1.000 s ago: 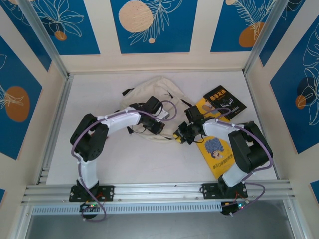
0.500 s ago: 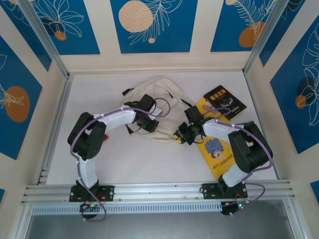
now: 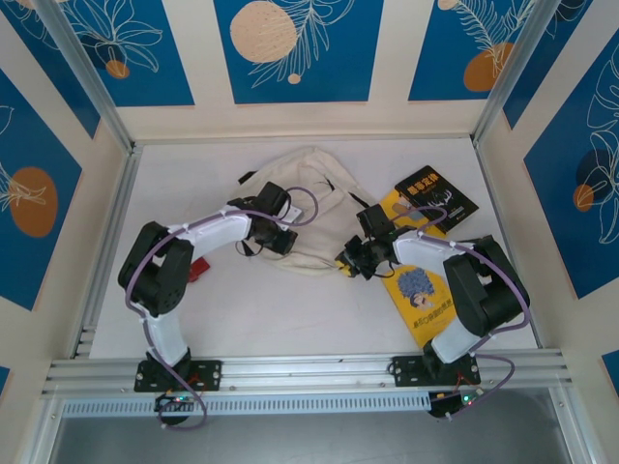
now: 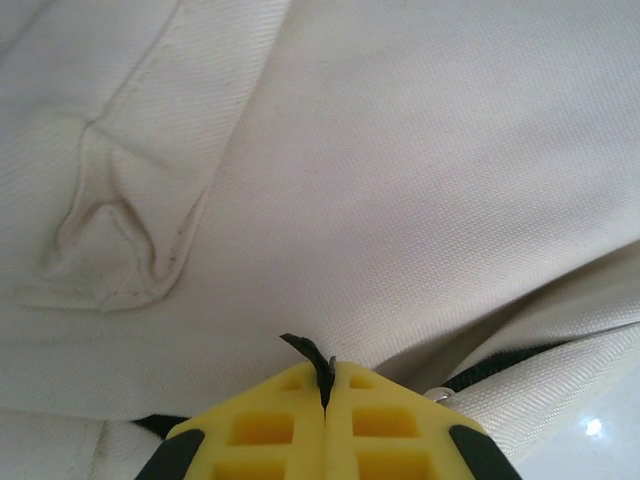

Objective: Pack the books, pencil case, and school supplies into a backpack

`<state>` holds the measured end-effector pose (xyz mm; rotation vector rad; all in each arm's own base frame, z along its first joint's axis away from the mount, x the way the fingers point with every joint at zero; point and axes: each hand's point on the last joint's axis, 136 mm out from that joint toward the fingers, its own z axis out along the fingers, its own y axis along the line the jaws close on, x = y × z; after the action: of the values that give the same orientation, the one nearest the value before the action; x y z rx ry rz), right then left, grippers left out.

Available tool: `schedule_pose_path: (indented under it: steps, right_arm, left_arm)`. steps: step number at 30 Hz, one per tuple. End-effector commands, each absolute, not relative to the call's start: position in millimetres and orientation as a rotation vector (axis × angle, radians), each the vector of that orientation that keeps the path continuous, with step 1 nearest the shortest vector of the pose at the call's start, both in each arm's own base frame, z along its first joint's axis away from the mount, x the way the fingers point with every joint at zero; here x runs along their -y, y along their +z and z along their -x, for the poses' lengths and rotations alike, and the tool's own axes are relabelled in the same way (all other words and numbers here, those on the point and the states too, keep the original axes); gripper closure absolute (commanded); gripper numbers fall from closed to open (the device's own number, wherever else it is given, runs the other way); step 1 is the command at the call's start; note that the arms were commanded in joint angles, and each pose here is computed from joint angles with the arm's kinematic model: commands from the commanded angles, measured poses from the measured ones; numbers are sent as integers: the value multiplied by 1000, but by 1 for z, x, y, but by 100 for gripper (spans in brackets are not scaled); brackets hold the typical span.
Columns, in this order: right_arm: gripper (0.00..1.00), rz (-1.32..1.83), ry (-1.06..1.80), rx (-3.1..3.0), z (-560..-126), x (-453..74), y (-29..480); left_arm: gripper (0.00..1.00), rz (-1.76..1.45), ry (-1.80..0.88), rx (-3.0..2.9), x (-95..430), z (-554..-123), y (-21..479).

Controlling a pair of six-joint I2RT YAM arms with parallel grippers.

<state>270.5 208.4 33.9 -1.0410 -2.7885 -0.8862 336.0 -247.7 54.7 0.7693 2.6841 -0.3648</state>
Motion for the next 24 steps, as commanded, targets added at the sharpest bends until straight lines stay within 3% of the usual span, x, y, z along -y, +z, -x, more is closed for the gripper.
schedule_pose_path:
  steps: [1,5,12,17,21,24]
  right_arm:
    - [82,1102,-645,2811,-250,-180,17]
    - [78,998,-748,2873,-261,-192,33]
    - [52,687,-952,3078,-278,-211,96]
    - [43,347,-1000,3179,-283,-229,125]
    - [41,50,-1029,3156,-289,-257,128]
    - [41,-137,-1016,3140,-294,-278,122]
  left_arm:
    - [100,-632,-171,-2702,200,-352,58]
    - [100,-683,-384,-2660,222,-339,69]
    - [100,-608,-462,-2604,227,-338,91]
    - [64,-442,-449,-2591,216,-342,106]
    - [49,-226,-386,-2597,195,-341,113]
    - [43,-26,-379,-2612,178,-333,112]
